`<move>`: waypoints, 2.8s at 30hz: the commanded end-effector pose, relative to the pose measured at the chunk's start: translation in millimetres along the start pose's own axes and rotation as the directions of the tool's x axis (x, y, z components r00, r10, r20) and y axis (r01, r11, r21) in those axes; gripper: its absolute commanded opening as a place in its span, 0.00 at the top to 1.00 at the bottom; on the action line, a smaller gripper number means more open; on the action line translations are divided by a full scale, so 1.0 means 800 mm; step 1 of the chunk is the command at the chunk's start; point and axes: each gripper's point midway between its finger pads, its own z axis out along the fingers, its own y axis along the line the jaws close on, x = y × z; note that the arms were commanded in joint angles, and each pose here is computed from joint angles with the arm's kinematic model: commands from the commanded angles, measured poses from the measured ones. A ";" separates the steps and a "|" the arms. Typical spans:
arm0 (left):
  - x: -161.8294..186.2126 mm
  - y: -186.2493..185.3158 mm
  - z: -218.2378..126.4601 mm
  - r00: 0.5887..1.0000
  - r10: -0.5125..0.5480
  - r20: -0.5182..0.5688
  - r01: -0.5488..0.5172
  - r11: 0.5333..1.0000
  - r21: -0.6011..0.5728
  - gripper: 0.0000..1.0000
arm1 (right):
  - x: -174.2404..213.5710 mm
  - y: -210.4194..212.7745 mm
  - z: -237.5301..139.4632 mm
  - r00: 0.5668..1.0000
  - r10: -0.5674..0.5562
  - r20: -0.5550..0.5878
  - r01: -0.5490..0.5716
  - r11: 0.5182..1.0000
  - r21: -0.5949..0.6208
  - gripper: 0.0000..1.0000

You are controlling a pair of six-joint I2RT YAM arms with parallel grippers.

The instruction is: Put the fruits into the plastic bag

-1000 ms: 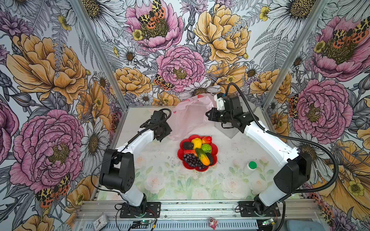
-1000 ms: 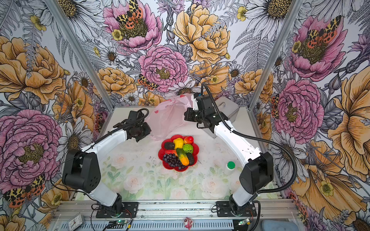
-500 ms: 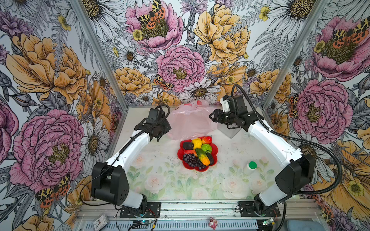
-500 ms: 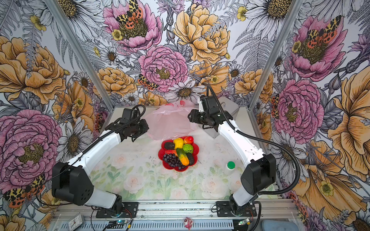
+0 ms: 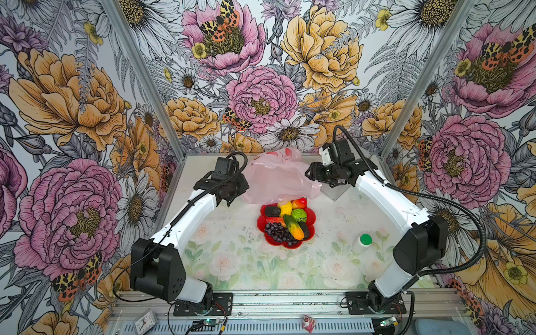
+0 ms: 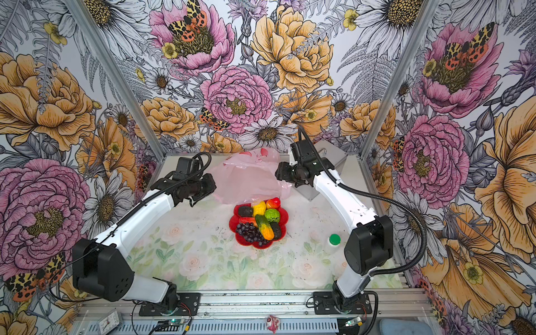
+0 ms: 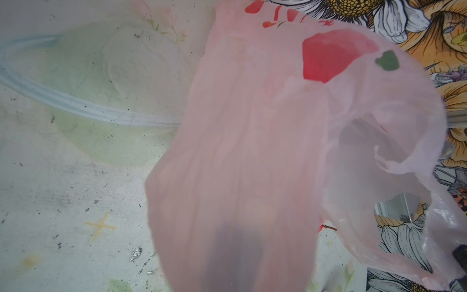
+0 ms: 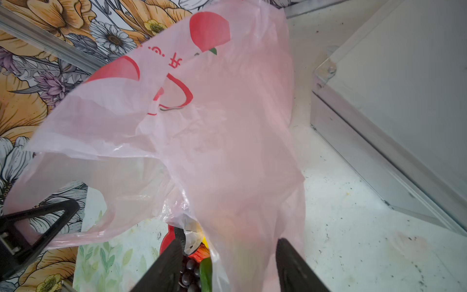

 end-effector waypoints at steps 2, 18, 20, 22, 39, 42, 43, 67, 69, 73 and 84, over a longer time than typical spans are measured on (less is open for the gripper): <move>-0.002 -0.012 -0.008 1.000 0.026 -0.004 -0.026 0.999 0.032 1.00 | 0.014 -0.010 -0.002 0.997 -0.055 -0.049 0.058 0.996 0.064 0.27; -0.066 -0.025 -0.069 0.996 0.005 0.091 -0.010 0.998 0.056 1.00 | -0.077 0.026 -0.032 0.968 -0.198 0.155 0.178 0.975 0.136 1.00; -0.102 -0.036 -0.103 0.986 0.011 0.166 -0.023 0.997 0.069 1.00 | -0.118 0.057 -0.052 0.944 -0.224 0.242 0.205 0.974 0.098 1.00; -0.136 -0.053 -0.145 0.967 0.036 0.251 -0.058 0.995 0.082 1.00 | -0.155 0.093 -0.079 0.910 -0.241 0.338 0.239 0.970 0.050 1.00; -0.029 0.029 -0.157 0.979 0.028 0.204 -0.015 0.998 -0.064 1.00 | -0.077 0.130 0.081 0.995 -0.100 0.008 0.100 0.975 -0.197 1.00; 0.020 0.053 -0.110 0.995 -0.038 0.097 0.044 0.997 -0.058 1.00 | -0.049 0.121 0.102 0.991 -0.132 -0.039 0.124 0.980 -0.155 1.00; 0.025 0.055 -0.106 0.994 -0.048 0.096 0.053 0.997 -0.051 1.00 | -0.051 0.122 0.100 0.988 -0.156 -0.023 0.151 0.977 -0.148 1.00; 0.041 0.027 -0.080 0.994 -0.081 0.075 0.078 0.996 0.053 1.00 | -0.058 0.063 0.060 0.988 -0.155 -0.017 0.152 0.982 -0.110 0.49; 0.042 0.022 -0.077 0.995 -0.063 0.072 0.060 0.997 0.049 1.00 | -0.044 0.054 0.036 0.990 -0.137 -0.020 0.134 0.986 -0.098 0.42; 0.050 0.018 -0.066 0.998 -0.046 0.048 0.044 0.998 0.037 1.00 | 0.004 0.027 -0.012 0.995 -0.084 -0.050 0.081 0.995 -0.058 0.37; 0.052 0.010 -0.057 0.999 -0.007 0.047 0.006 1.000 0.030 1.00 | 0.183 0.028 -0.038 0.894 -0.216 -0.393 0.192 0.976 -0.100 0.27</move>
